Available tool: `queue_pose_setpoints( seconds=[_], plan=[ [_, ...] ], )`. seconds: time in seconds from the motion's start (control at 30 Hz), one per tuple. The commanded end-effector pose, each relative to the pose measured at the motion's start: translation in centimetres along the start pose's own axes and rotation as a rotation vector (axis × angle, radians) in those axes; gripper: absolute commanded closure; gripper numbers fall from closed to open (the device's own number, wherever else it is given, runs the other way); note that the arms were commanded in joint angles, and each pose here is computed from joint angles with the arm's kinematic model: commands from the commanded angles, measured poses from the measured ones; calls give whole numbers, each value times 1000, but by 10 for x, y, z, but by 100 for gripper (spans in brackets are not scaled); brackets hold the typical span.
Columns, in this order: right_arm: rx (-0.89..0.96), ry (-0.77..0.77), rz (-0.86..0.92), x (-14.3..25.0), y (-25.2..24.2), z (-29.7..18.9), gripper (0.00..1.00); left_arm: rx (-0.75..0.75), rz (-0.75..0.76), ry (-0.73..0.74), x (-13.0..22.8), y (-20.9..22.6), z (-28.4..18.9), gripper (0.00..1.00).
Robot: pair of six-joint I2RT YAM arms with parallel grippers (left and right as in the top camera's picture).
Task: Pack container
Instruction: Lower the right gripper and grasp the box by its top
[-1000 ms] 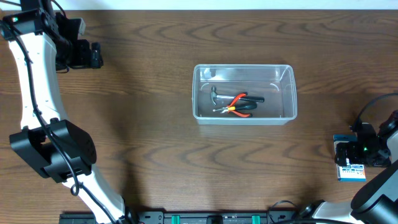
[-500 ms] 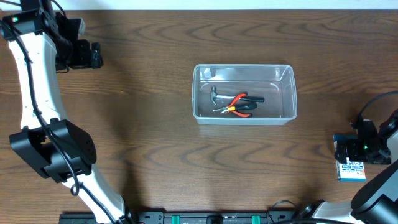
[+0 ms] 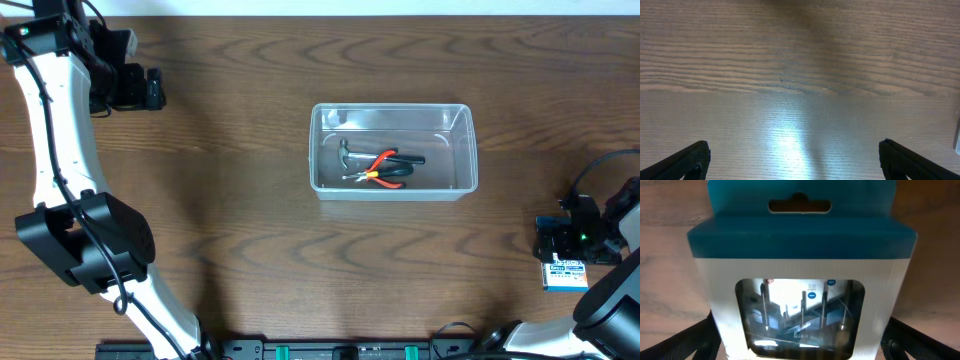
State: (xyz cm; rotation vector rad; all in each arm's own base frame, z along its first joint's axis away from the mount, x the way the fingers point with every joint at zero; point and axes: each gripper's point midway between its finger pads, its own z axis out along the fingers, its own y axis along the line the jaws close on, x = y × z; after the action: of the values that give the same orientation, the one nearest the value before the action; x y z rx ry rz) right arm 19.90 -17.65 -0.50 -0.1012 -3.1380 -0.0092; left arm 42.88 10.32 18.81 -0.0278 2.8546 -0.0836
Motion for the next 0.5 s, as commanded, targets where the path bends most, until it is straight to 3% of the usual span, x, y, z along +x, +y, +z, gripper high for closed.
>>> queue_pose_setpoints(
  seconds=[0.0,0.17,0.47],
  plan=[
    [2,10,-22,3,-1,3,1,14,-8,18,3,0,6,2],
    [24,13,-27,3,-5,3,1,14,-8,18,3,0,6,2],
    [24,12,-48,2,-6,4,14,14,-8,18,3,0,6,2]
  ],
)
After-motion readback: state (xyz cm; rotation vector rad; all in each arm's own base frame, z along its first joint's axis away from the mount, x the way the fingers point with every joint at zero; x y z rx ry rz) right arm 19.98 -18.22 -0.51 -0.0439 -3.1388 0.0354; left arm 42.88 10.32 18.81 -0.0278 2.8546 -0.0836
